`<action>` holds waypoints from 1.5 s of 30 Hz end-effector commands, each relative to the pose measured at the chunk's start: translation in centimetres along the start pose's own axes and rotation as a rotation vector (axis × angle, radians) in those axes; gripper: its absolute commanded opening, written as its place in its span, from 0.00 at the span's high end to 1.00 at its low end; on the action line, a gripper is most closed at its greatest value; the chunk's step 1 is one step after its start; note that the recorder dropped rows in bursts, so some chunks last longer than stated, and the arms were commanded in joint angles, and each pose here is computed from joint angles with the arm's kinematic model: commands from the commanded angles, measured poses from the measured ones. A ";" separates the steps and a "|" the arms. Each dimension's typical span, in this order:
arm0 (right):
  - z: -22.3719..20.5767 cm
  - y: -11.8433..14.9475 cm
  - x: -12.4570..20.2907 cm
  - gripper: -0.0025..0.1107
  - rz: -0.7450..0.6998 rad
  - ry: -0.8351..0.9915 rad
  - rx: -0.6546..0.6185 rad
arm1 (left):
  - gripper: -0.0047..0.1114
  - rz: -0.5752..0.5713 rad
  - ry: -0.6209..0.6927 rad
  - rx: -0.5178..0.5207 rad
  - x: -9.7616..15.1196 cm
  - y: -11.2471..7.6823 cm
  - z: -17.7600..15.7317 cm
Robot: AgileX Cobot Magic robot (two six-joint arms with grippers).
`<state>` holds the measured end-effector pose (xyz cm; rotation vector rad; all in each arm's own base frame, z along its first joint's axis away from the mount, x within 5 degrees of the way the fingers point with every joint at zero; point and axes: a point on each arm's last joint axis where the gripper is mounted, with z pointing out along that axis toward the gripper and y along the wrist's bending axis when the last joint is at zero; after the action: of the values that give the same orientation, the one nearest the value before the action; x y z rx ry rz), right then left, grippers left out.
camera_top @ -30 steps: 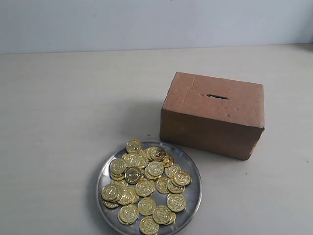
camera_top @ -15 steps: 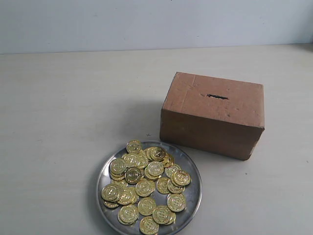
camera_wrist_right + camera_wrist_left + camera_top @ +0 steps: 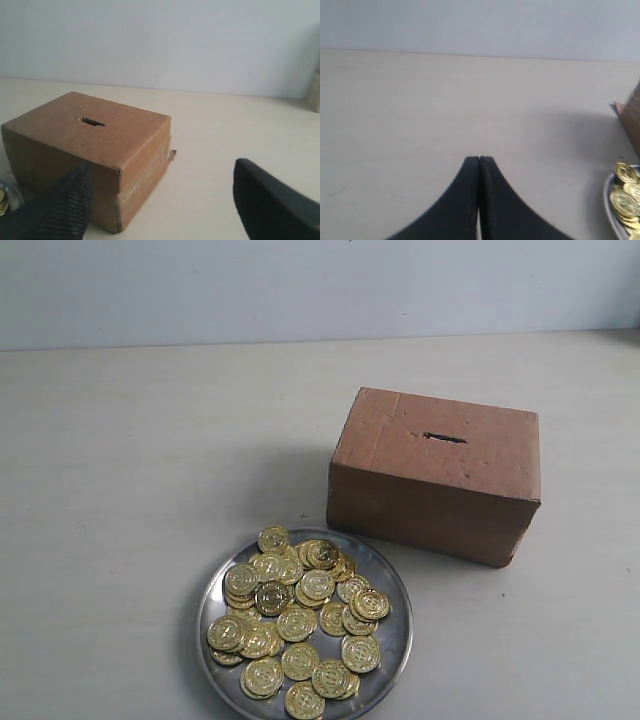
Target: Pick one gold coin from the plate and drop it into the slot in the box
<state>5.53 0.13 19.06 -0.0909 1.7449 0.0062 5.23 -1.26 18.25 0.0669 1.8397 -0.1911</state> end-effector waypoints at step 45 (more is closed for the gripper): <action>0.0 -0.4 0.2 0.36 0.047 0.011 0.086 | 0.96 -0.061 -0.035 -0.144 -0.1 0.8 0.0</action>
<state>5.50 -0.32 18.95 0.0070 1.7598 -0.0366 5.36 -0.51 18.26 -0.0771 1.8349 -0.0981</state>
